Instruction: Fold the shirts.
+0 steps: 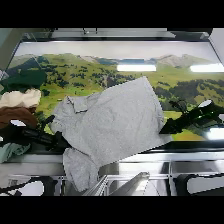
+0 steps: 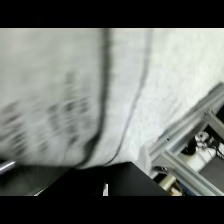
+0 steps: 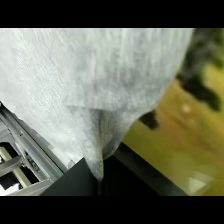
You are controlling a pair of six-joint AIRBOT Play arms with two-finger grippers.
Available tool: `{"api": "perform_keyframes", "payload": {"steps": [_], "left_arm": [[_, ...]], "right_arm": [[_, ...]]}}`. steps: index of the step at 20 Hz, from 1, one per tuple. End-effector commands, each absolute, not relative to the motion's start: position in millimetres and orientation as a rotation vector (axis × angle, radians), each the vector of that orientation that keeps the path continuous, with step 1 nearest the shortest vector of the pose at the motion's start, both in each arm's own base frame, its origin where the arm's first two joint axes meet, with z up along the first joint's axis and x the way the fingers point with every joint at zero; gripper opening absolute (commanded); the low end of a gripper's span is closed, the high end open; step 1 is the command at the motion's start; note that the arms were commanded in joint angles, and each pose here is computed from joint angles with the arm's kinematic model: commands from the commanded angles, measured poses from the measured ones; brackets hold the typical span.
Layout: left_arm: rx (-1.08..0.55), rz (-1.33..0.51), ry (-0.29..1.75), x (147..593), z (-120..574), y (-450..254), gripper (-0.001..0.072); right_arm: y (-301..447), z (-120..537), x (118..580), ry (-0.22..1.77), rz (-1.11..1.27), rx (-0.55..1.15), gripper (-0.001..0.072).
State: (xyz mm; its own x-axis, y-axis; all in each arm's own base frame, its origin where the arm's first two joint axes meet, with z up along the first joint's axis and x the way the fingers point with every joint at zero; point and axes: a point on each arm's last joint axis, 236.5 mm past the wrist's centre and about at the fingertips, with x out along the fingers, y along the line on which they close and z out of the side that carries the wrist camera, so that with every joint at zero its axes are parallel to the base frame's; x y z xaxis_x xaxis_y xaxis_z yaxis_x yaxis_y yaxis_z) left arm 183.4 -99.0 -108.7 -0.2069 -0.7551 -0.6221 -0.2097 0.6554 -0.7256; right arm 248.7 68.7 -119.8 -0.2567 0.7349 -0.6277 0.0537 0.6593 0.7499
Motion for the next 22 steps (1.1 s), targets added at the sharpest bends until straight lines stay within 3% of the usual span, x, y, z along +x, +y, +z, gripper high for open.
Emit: {"api": "perform_keyframes", "payload": {"steps": [1, 4, 7, 9, 12, 14, 16, 18, 20, 22], "left_arm": [[-0.802, -0.767, 1.742, 182.0, -83.8, -124.9, 0.0019], [-0.752, -0.883, 1.564, 210.3, -18.0, -135.0, 0.0019], [-0.710, -1.041, 1.150, 245.0, 114.0, -143.3, 0.0019], [-0.626, -1.124, 0.804, 241.0, 222.1, -142.3, 0.0020], [-0.415, -0.961, 0.415, 230.1, 332.6, -129.5, 0.0020], [-0.265, -0.808, 0.259, 218.3, 376.7, -123.5, 0.0021], [-0.211, -0.695, 0.166, 214.5, 411.4, -119.8, 0.0021], [-0.193, -0.704, 0.160, 215.0, 429.1, -121.0, 0.0021], [-0.200, -0.730, 0.223, 228.1, 426.8, -113.8, 0.0021], [-0.272, -0.776, 0.344, 255.6, 402.8, -101.5, 0.0021]], "right_arm": [[71.6, -107.5, 251.1, 1.724, 0.744, 0.660, 0.0011], [77.1, -53.9, 269.4, 1.656, 0.810, 0.678, 0.0011], [93.3, 47.0, 295.9, 1.372, 0.919, 0.605, 0.0011], [102.0, 119.5, 305.6, 1.131, 0.920, 0.484, 0.0012], [117.5, 244.4, 290.1, 0.728, 0.877, 0.253, 0.0012], [117.1, 325.9, 270.1, 0.433, 0.751, 0.099, 0.0012], [109.3, 400.9, 246.5, 0.153, 0.595, 0.003, 0.0012], [100.6, 440.4, 225.3, 0.009, 0.473, -0.095, 0.0013], [92.7, 436.3, 232.0, 0.028, 0.446, -0.102, 0.0013], [81.8, 396.2, 266.8, 0.185, 0.485, 0.025, 0.0013]]}}
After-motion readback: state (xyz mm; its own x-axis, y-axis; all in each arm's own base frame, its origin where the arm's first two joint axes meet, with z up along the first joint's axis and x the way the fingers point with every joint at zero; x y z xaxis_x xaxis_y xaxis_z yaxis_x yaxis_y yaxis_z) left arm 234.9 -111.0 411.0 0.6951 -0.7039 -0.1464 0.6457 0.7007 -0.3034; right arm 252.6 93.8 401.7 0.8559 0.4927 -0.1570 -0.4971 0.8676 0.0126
